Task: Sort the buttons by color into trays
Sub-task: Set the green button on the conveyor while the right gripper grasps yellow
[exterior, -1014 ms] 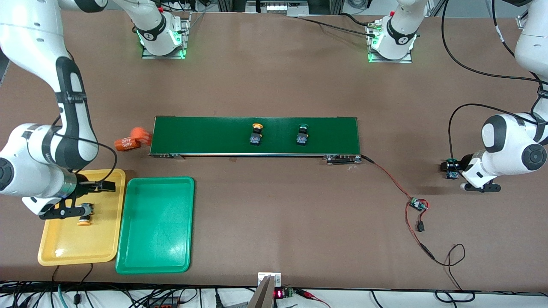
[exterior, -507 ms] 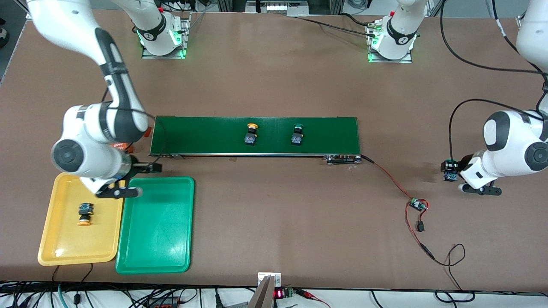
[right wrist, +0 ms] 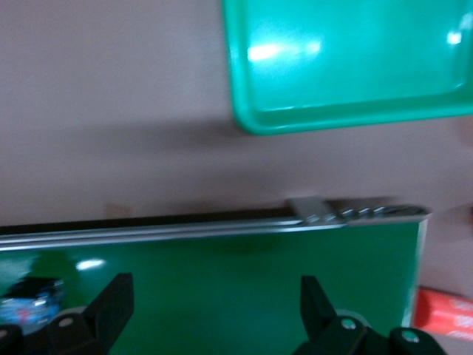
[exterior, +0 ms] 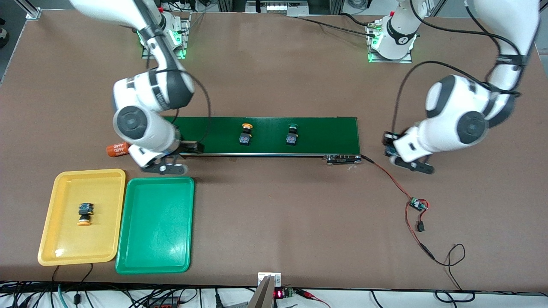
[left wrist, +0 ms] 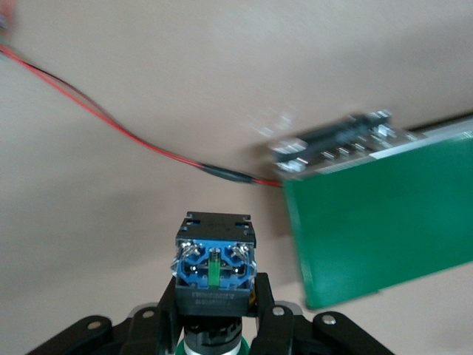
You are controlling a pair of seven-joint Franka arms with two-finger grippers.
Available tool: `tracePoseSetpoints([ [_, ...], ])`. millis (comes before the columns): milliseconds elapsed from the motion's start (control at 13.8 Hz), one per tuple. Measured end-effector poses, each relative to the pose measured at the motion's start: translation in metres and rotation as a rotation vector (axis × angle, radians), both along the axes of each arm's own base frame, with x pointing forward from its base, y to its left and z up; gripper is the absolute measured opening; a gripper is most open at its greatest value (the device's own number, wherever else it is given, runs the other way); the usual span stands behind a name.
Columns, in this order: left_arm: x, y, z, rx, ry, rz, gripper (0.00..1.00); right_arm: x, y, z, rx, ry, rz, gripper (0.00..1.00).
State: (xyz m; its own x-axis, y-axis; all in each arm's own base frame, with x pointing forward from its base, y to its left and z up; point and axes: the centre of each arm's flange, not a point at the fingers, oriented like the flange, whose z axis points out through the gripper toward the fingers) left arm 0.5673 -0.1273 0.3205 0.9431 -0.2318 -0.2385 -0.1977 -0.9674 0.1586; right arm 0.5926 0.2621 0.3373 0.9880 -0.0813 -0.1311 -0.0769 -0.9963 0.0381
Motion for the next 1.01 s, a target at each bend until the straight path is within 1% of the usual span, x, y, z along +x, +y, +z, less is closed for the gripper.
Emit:
tracePoseSetpoints([
  [72, -0.008, -0.013, -0.006, 0.002, 0.004, -0.008, 0.41, -0.008, 0.022, 0.001, -0.001, -0.015, -0.017, 1.0],
  [217, -0.018, -0.029, -0.02, -0.006, -0.021, -0.024, 0.41, -0.022, 0.055, 0.0, 0.012, -0.039, -0.061, 1.0],
  [362, -0.032, -0.047, -0.037, -0.006, -0.048, -0.01, 0.41, -0.032, 0.073, -0.004, 0.041, -0.031, -0.082, 1.0],
  [507, -0.045, -0.068, -0.046, 0.01, -0.045, 0.026, 0.41, -0.036, 0.079, -0.007, 0.047, -0.025, -0.085, 1.0],
  [724, -0.061, -0.1, -0.049, 0.057, -0.024, 0.141, 0.41, -0.039, 0.085, -0.016, 0.042, -0.018, -0.081, 1.0],
  [869, -0.07, -0.117, -0.051, 0.073, -0.018, 0.169, 0.41, -0.043, 0.092, -0.031, 0.033, -0.01, -0.07, 1.0],
  [1014, -0.073, -0.123, -0.053, 0.068, -0.03, 0.178, 0.41, -0.05, 0.1, -0.049, 0.019, 0.007, -0.056, 1.0],
])
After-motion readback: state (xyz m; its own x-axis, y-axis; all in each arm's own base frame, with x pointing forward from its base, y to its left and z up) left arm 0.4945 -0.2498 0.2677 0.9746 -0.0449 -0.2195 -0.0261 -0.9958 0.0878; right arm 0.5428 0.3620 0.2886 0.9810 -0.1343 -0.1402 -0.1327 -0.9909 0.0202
